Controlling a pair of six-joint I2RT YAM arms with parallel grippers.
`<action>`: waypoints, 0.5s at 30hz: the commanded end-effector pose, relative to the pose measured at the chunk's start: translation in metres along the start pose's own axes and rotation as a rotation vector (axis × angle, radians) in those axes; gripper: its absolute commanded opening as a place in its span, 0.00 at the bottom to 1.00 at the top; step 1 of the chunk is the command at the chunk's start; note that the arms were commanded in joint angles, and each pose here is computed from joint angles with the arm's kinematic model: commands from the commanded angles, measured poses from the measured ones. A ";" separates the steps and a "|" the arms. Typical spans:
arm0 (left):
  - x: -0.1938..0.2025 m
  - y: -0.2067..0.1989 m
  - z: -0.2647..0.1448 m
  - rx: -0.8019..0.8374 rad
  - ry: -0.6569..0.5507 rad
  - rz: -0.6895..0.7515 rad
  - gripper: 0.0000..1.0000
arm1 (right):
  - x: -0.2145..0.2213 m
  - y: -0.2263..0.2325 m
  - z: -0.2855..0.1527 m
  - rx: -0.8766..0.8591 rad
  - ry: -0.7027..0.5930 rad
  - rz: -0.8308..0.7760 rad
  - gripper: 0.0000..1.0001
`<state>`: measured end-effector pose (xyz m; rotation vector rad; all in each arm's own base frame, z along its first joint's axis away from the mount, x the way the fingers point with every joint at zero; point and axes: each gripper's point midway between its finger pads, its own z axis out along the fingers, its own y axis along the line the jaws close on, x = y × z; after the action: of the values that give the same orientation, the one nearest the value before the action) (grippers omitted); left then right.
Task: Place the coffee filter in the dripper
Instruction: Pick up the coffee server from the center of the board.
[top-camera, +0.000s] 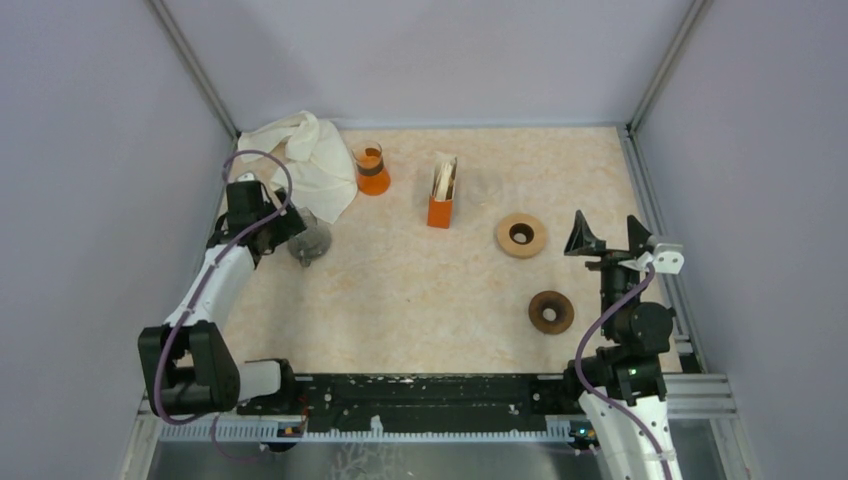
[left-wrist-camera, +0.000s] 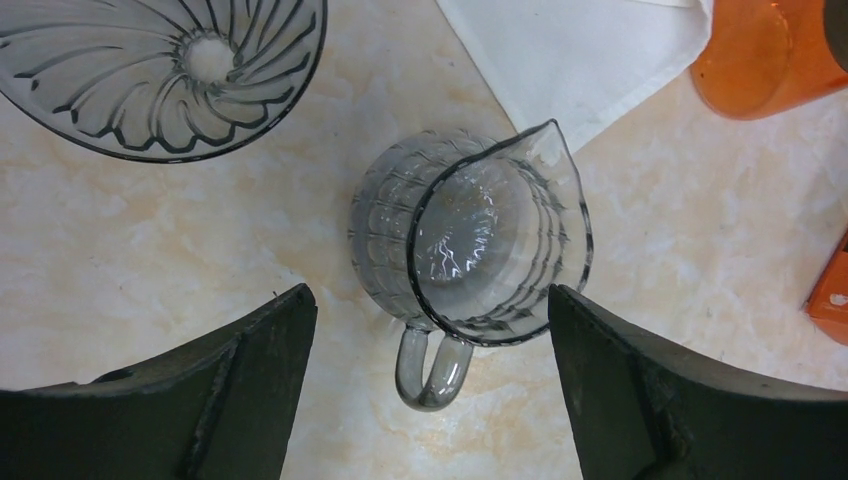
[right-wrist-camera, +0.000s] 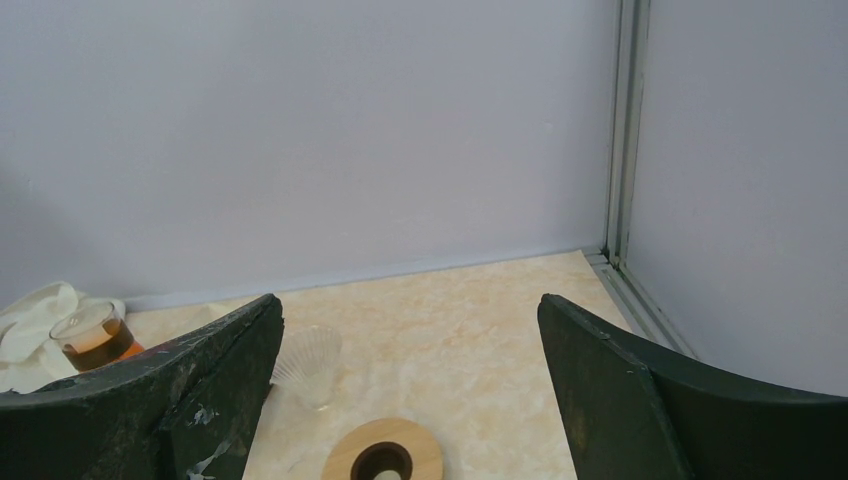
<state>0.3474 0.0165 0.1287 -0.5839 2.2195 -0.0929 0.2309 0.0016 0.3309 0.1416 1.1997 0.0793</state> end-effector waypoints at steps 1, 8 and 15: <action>-0.012 0.004 0.007 -0.017 -0.003 -0.008 0.88 | -0.013 0.006 -0.001 -0.027 -0.047 0.023 0.99; -0.012 0.007 0.024 -0.039 0.048 0.028 0.70 | -0.014 0.006 -0.003 -0.030 -0.052 0.020 0.99; 0.002 0.007 0.038 -0.027 0.133 0.056 0.46 | -0.013 0.007 -0.003 -0.036 -0.051 0.015 0.99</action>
<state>0.3681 0.0285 0.1012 -0.5816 2.3341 -0.0543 0.2274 0.0032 0.3341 0.1354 1.1853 0.0885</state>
